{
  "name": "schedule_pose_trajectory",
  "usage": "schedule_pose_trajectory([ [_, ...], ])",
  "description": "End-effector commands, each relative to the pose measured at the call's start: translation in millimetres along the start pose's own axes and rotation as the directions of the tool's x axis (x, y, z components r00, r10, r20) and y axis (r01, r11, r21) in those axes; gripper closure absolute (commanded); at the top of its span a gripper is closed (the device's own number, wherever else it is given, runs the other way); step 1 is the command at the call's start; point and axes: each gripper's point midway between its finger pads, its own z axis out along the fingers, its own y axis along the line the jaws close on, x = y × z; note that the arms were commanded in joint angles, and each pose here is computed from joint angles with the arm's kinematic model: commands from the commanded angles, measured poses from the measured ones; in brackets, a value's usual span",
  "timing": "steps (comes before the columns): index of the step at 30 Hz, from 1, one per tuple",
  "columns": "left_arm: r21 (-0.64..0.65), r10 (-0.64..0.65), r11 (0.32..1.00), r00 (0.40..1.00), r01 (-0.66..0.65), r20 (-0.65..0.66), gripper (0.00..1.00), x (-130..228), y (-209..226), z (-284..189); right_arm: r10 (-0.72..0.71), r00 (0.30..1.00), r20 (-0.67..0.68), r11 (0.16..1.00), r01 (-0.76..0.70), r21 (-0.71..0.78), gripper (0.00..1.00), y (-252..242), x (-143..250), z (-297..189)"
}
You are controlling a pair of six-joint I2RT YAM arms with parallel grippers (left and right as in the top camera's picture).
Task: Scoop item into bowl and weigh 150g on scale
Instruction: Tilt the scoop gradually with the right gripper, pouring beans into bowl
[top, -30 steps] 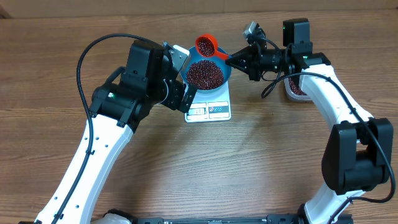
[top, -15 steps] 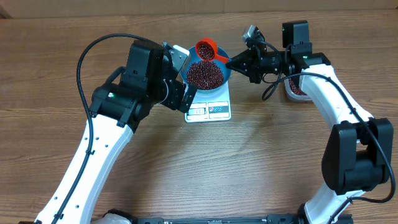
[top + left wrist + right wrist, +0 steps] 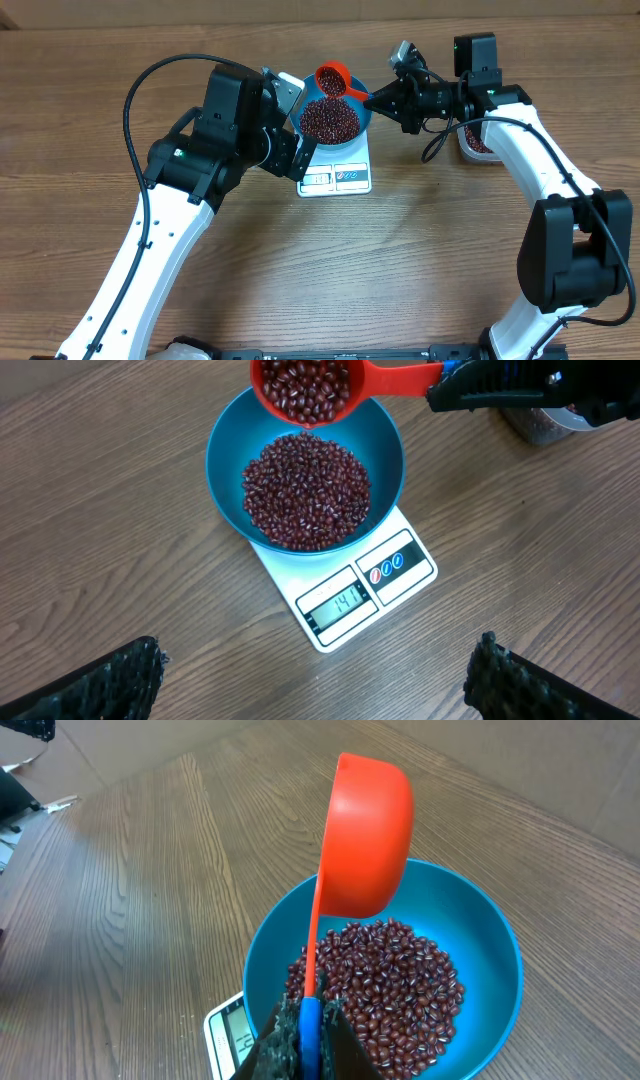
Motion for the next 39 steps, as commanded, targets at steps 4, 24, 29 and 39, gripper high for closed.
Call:
schedule_pose_trajectory([
  [4, 0.006, 0.018, 1.0, 1.0, -0.018, 0.015, 0.0, -4.5, -0.2, -3.3, -0.026, 1.0, 0.013, 1.0, 0.026, 0.0, 0.96, -1.3, -8.6, -1.3],
  [24, 0.006, 0.017, 1.0, 1.0, -0.017, 0.015, 0.0, -4.5, -0.2, -3.3, -0.091, 0.996, -0.003, 0.996, 0.091, -0.003, 0.96, 0.2, -3.9, -1.3],
  [29, 0.007, 0.018, 1.0, 1.0, -0.018, 0.015, 0.0, -4.5, -0.2, -3.3, -0.091, 0.996, -0.003, 0.996, 0.091, -0.003, 0.96, 0.3, -3.9, -1.3],
  [39, 0.006, 0.018, 1.0, 1.0, -0.018, 0.015, 0.01, -4.5, -0.2, -3.3, -0.041, 0.999, 0.021, 0.999, 0.041, 0.003, 0.96, -2.2, -11.0, -1.4],
])
